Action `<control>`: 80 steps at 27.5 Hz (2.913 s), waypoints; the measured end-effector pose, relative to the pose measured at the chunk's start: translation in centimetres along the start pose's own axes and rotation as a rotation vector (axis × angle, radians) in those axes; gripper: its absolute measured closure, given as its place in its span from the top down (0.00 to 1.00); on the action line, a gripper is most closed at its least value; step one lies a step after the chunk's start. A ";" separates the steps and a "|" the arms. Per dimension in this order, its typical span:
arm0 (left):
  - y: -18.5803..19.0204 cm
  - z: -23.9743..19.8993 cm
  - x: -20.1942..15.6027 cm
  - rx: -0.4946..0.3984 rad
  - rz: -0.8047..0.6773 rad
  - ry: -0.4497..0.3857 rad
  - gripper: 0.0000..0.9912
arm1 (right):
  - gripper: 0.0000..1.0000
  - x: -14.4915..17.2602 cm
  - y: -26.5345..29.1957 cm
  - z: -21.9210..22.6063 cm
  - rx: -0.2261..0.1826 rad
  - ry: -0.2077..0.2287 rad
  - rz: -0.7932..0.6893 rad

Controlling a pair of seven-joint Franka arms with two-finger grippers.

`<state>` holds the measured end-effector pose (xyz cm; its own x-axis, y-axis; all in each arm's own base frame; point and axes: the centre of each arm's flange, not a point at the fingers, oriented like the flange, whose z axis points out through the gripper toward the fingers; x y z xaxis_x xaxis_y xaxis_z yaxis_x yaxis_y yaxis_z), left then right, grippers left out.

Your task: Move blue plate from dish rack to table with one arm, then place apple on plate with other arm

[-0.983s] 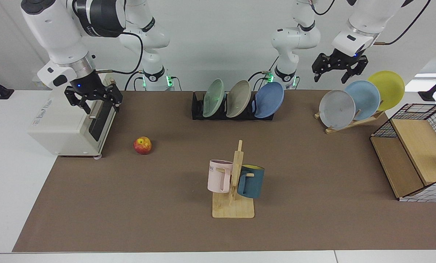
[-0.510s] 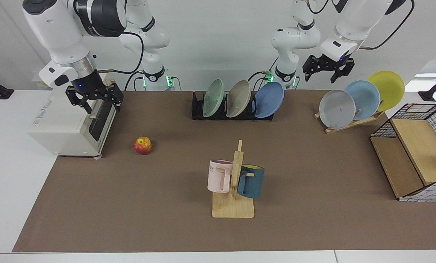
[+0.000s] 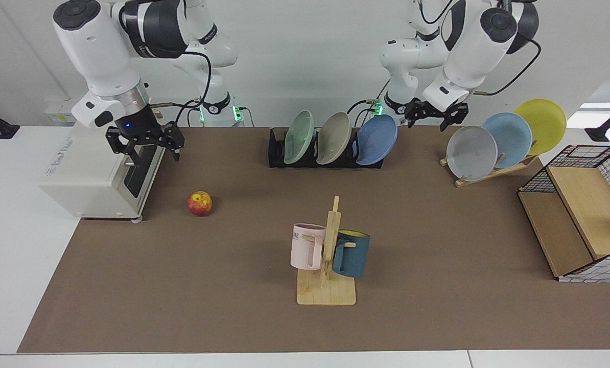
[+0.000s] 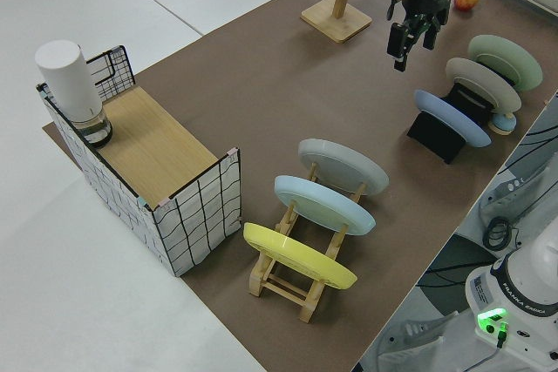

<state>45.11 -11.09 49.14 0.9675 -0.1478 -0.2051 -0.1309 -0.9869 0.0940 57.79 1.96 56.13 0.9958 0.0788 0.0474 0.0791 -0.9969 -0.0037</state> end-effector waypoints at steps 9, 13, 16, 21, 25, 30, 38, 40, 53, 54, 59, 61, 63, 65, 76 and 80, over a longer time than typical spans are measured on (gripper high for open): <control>0.7 5.8 -1.7 0.009 0.007 -0.078 1.00 | 1.00 -0.5 -1.5 4.6 0.001 -0.038 0.026; 1.9 7.8 -2.7 0.006 0.020 -0.103 1.00 | 1.00 -1.0 -1.4 7.1 0.001 -0.055 0.027; 2.7 8.7 -3.4 -0.003 0.026 -0.116 1.00 | 1.00 -1.4 -1.4 8.7 0.001 -0.058 0.027; 4.7 9.1 -4.4 -0.017 0.048 -0.119 1.00 | 1.00 -1.8 -1.4 11.1 0.001 -0.061 0.028; 6.0 9.1 -4.9 -0.011 0.067 -0.114 0.99 | 1.00 -2.2 -1.4 13.2 0.000 -0.057 0.028; 6.1 9.0 -5.0 -0.010 0.069 -0.102 0.68 | 1.00 -2.5 -1.4 16.5 -0.002 -0.052 0.028; 6.7 8.9 -5.0 -0.001 0.079 -0.095 0.13 | 1.00 -2.5 -1.4 20.9 -0.005 -0.090 0.029; 6.9 8.6 -5.1 0.001 0.077 -0.087 0.10 | 1.00 -2.5 -1.4 21.7 -0.005 -0.105 0.029; 7.2 3.9 -4.5 0.083 0.058 0.002 0.10 | 1.00 -2.8 -1.3 25.8 -0.009 -0.151 0.029; 7.0 3.2 -4.4 0.081 0.055 0.011 0.10 | 1.00 -2.8 -1.3 26.0 -0.009 -0.155 0.029; 6.0 0.6 -4.0 0.064 0.036 0.048 0.10 | 1.00 -3.1 -1.3 26.9 -0.009 -0.162 0.029; 5.5 0.0 -3.8 0.057 0.030 0.065 0.10 | 1.00 -3.2 -1.2 27.2 -0.009 -0.164 0.030; 4.8 -0.5 -3.4 0.045 0.016 0.084 0.10 | 1.00 -3.3 -1.2 27.4 -0.010 -0.166 0.031; 3.4 -1.0 -2.8 0.027 -0.008 0.106 0.10 | 0.99 -3.4 -1.2 27.6 -0.010 -0.168 0.031; -3.6 0.1 3.3 -0.289 -0.122 0.235 0.10 | 0.78 -3.4 -1.2 27.7 -0.011 -0.168 0.036; -4.2 2.3 6.0 -0.412 -0.153 0.225 0.10 | 0.78 -3.1 -1.3 27.2 -0.012 -0.159 0.034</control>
<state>50.95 -8.00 45.32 0.9976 0.0596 -0.0355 0.0693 -0.8819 0.4662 55.85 3.26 28.79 0.9927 0.0444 -0.1117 0.0457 -0.9989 0.0090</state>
